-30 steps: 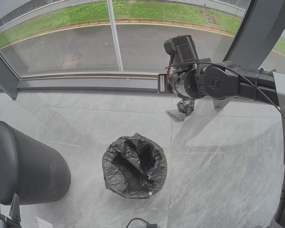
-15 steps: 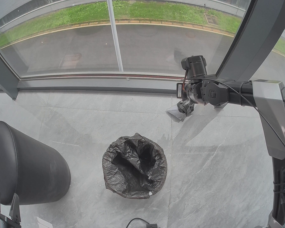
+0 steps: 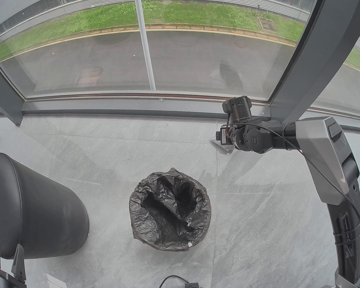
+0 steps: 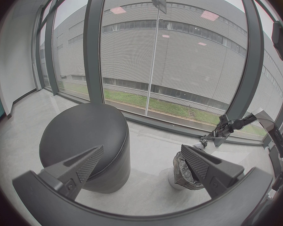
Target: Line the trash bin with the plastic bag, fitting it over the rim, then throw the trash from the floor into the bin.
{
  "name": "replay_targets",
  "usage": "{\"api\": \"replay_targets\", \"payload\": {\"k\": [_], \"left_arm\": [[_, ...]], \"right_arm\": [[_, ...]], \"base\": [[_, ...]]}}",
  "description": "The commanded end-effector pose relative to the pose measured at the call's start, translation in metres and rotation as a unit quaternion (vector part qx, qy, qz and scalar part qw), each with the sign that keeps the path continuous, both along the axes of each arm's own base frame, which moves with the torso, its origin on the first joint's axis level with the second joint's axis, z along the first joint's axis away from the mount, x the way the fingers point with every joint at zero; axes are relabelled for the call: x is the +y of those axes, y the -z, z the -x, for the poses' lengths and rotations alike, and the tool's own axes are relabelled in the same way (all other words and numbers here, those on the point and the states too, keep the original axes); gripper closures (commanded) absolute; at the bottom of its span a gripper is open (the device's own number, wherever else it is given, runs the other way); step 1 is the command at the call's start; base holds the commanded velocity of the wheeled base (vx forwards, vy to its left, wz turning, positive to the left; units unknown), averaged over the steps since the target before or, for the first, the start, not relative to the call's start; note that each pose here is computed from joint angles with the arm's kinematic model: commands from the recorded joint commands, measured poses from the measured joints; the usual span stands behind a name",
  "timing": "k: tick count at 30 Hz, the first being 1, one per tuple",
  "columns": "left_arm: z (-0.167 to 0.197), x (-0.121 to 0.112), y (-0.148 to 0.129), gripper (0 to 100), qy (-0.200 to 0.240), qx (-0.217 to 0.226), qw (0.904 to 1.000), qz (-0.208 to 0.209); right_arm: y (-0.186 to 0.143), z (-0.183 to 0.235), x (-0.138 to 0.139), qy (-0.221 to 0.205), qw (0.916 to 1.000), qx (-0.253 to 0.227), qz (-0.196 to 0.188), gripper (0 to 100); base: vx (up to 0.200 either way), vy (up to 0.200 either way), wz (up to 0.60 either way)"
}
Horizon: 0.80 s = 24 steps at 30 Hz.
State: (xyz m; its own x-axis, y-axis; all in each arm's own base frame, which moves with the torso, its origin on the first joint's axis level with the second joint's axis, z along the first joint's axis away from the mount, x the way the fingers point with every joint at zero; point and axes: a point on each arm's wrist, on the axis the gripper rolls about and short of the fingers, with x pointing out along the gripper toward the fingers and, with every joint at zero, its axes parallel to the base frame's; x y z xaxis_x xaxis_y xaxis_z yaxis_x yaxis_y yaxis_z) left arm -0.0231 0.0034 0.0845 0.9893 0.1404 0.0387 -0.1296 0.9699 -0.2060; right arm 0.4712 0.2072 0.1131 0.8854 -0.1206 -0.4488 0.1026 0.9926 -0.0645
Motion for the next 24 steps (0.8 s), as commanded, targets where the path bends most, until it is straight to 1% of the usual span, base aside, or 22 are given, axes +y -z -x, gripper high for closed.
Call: {"api": "replay_targets", "payload": {"k": [1, 3, 6, 14, 17, 24], "left_arm": [[0.000, 0.000, 0.003, 0, 0.000, -0.003, 1.0000, 0.000], [0.000, 0.000, 0.003, 0, 0.000, -0.004, 1.0000, 0.001], [0.000, 0.000, 0.003, 0, 0.000, -0.003, 1.0000, 0.000], [0.000, 0.000, 0.003, 0, 0.000, -0.003, 1.0000, 0.000], [0.000, 0.000, 0.003, 0, 0.000, -0.003, 1.0000, 0.000], [0.000, 0.000, 0.003, 0, 0.001, -0.002, 1.0000, -0.003]], "right_arm": [[0.040, -0.006, 0.004, -0.003, 0.9991, 0.036, 0.022, 0], [0.048, -0.007, 0.004, -0.003, 0.9987, 0.044, 0.027, 0], [0.049, -0.007, 0.003, -0.002, 0.9986, 0.046, 0.028, 0], [0.043, -0.007, 0.002, 0.003, 0.9989, 0.039, 0.026, 0], [0.039, -0.006, 0.002, 0.011, 0.9990, 0.034, 0.028, 0], [0.039, -0.006, 0.002, 0.012, 0.9990, 0.033, 0.028, 0]], "base": [[0.000, 0.000, 0.00], [0.000, 0.000, 0.00], [0.000, 0.000, 0.00], [0.000, 0.000, 0.00], [0.000, 0.000, 0.00], [0.000, 0.000, 0.00]]}}
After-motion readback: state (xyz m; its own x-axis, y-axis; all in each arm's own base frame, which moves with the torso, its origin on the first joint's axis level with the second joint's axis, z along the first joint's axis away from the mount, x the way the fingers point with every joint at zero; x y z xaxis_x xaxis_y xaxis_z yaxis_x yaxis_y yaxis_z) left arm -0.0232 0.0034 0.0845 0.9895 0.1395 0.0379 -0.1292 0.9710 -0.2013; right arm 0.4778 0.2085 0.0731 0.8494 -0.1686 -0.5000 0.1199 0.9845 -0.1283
